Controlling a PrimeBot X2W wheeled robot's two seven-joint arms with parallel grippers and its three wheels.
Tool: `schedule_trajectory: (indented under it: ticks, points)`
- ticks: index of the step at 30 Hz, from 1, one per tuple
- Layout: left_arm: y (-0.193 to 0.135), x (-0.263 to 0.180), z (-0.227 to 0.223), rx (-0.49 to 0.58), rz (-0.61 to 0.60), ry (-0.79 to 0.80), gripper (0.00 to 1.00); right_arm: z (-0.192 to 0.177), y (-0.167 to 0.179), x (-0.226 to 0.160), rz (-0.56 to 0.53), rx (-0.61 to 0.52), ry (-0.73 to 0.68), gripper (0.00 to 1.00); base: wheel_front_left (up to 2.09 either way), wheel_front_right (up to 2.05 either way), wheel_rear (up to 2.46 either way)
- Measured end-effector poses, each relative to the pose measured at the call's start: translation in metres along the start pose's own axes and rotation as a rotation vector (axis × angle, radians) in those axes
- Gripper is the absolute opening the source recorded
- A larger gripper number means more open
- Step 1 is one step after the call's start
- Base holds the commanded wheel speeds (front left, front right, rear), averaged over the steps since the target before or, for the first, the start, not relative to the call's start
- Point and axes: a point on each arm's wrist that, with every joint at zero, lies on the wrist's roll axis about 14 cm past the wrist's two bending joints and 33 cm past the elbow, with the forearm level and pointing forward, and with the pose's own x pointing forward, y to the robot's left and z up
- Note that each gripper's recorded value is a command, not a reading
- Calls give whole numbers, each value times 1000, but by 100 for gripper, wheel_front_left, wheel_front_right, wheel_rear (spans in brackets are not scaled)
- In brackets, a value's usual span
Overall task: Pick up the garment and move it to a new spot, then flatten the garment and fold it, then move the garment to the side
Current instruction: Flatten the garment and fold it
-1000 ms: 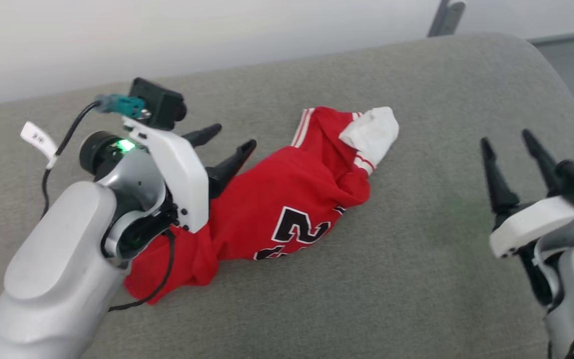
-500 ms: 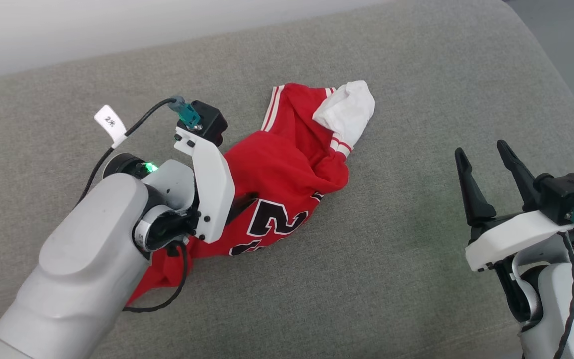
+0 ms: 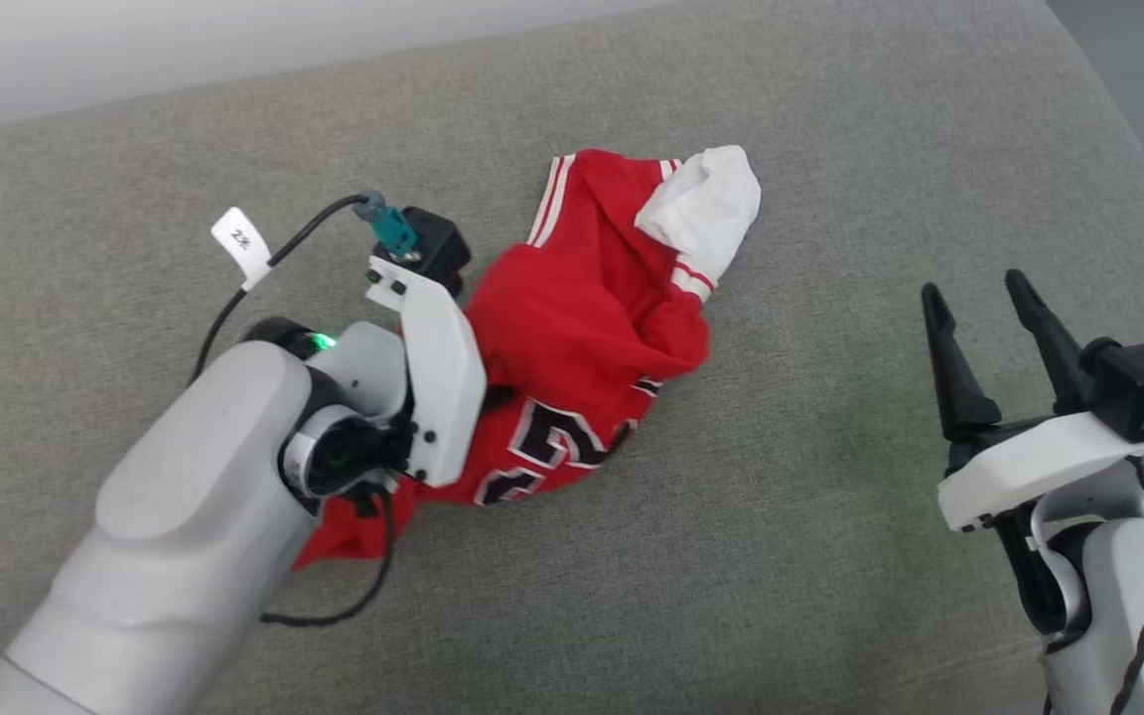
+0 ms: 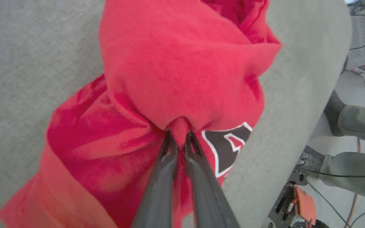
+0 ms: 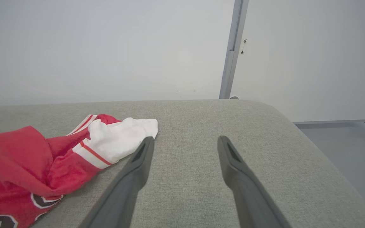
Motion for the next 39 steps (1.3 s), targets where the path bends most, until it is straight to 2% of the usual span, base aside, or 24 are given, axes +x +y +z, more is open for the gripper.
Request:
schedule_trajectory:
  ticks: [5,15,17,19,26,34,39]
  points:
    - [-25,-8,-9,-17,-70,-11,0,0,-2,-3,-7,5,-2,100,0,0,0]
    - [-59,-9,-67,-53,-120,52,0,-10,-4,-10,-20,10,34,100,0,0,0]
    - [-62,-9,-74,-52,-124,61,46,-10,-3,-8,-16,10,37,100,0,0,0]
    - [-62,-9,-76,-52,-121,58,100,-11,0,-8,-8,13,44,100,0,0,0]
    - [-54,-29,-50,-84,-94,-7,100,-6,3,-10,2,10,29,100,0,0,0]
    - [-44,-65,12,-78,-52,-103,100,-3,0,-16,-14,14,24,100,0,0,0]
    - [-28,-63,19,-70,10,-73,100,-3,-3,-16,-22,19,23,100,0,0,0]
